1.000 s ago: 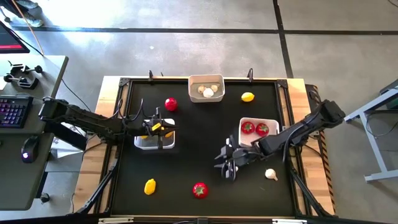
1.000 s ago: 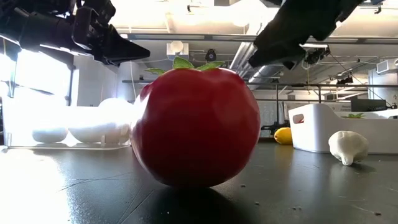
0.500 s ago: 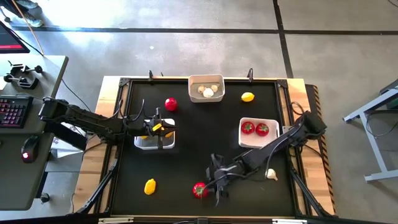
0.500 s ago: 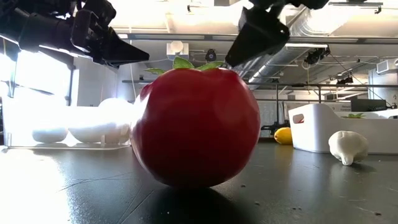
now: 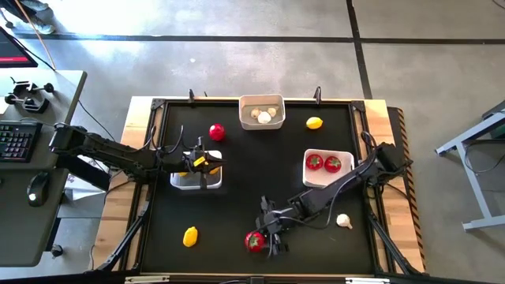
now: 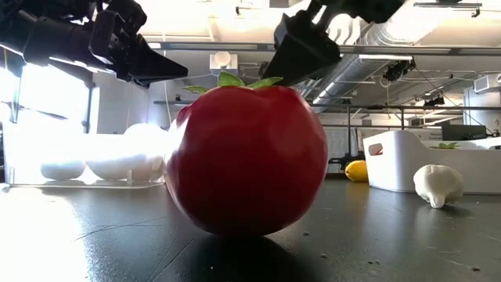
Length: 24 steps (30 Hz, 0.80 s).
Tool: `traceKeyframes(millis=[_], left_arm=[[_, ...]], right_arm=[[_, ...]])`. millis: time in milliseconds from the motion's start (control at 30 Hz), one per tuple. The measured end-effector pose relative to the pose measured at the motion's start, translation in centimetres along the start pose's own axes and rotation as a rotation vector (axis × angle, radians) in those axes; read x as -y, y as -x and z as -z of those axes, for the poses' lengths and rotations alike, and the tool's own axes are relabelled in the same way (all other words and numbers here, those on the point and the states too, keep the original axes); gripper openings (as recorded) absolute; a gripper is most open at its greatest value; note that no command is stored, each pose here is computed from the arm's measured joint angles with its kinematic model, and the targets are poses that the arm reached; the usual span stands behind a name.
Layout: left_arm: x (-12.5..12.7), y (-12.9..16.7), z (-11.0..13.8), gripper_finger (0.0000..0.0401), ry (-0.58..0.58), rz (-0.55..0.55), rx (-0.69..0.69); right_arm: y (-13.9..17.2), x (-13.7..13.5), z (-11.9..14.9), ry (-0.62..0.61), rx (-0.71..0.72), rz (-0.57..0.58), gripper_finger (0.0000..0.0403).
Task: Sort produce into baskets
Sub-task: Put the red tomato into the bottom right white bin
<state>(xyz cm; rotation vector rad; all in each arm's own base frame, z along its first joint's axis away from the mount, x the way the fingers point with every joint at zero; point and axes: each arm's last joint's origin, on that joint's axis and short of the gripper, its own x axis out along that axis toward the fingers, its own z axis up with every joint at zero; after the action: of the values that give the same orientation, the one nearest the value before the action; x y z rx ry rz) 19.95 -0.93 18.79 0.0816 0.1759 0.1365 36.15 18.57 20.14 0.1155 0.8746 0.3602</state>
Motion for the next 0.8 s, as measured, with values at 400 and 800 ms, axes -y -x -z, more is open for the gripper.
traceKeyframes(millis=[400, 800], left_arm=[[0.0, 0.0, 0.1, 0.0, 0.016, -0.01, -0.01], [0.0, 0.0, 0.3, 0.0, 0.041, -0.012, -0.03]], right_arm=[[-2.5, -0.1, 1.0, -0.063, 0.003, 0.031, 0.0338], [-3.2, -0.9, 1.2, -0.014, 0.042, 0.065, 0.0338]])
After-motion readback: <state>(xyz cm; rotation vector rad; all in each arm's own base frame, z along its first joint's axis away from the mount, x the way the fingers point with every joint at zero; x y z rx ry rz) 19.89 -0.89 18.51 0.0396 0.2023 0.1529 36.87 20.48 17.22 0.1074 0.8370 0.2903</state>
